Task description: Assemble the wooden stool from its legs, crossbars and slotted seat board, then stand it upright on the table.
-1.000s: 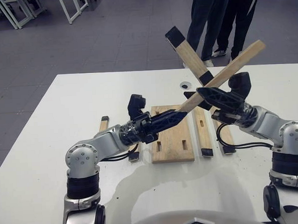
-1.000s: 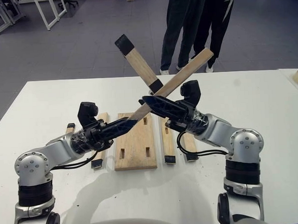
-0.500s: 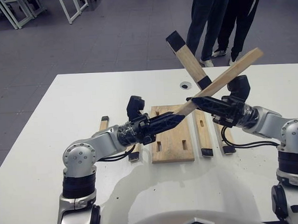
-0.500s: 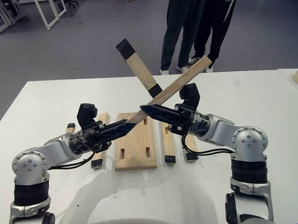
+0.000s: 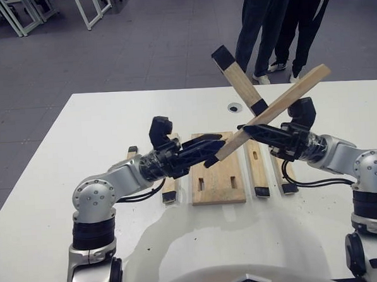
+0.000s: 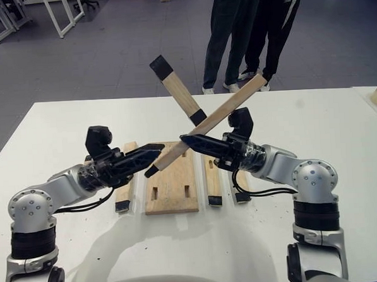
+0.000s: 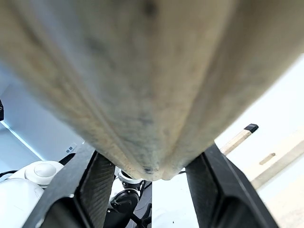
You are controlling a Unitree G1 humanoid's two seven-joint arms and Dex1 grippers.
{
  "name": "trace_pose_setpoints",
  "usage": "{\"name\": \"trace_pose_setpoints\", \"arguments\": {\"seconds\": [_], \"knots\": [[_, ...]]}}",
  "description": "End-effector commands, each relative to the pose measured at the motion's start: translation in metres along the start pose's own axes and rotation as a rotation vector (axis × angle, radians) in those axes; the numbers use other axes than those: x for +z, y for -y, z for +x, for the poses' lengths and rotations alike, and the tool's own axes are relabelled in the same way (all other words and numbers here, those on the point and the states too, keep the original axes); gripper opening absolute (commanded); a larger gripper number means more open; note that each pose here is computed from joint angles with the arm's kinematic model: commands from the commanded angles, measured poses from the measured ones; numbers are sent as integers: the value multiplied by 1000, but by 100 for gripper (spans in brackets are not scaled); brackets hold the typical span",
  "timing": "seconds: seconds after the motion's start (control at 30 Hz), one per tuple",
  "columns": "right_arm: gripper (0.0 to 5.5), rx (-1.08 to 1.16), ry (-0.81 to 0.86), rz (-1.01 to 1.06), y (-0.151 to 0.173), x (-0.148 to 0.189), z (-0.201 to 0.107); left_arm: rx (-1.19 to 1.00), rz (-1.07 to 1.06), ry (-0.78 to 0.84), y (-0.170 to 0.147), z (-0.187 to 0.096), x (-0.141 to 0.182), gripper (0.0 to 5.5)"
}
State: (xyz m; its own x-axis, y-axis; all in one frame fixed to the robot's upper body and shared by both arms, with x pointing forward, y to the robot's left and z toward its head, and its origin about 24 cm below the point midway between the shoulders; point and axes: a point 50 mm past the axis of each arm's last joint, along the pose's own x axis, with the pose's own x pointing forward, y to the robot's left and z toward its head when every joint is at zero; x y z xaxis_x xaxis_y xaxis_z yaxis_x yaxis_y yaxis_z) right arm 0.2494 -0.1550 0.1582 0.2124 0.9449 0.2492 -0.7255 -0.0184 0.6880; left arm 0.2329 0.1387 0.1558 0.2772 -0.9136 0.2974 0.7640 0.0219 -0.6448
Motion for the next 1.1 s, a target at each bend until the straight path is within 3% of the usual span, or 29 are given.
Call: {"name": "trace_pose_setpoints", "arguments": {"seconds": [0.03, 0.1, 0.2, 0.37, 0.67, 0.93, 1.1], "knots": [[206, -72, -37, 1, 8, -9, -13, 111, 195, 93, 0, -13, 41, 354], [206, -105, -57, -3, 12, -14, -20, 276, 361, -55, -9, -18, 35, 354], [206, -152, -71, -35, 15, -16, -30, 521, 682, -508, -42, -33, -3, 354], [206, -185, -74, -61, 18, -17, -32, 474, 994, -817, -53, -28, -51, 354], [206, -194, -90, -76, 21, -23, -30, 428, 1162, -1063, -55, -38, -66, 354], [206, -223, -105, -151, 25, -16, -26, 320, 1176, -1266, -57, -44, -88, 354], [206, -256, -123, -245, 28, -4, -26, 308, 1133, -1374, -52, -67, -84, 354]]}}
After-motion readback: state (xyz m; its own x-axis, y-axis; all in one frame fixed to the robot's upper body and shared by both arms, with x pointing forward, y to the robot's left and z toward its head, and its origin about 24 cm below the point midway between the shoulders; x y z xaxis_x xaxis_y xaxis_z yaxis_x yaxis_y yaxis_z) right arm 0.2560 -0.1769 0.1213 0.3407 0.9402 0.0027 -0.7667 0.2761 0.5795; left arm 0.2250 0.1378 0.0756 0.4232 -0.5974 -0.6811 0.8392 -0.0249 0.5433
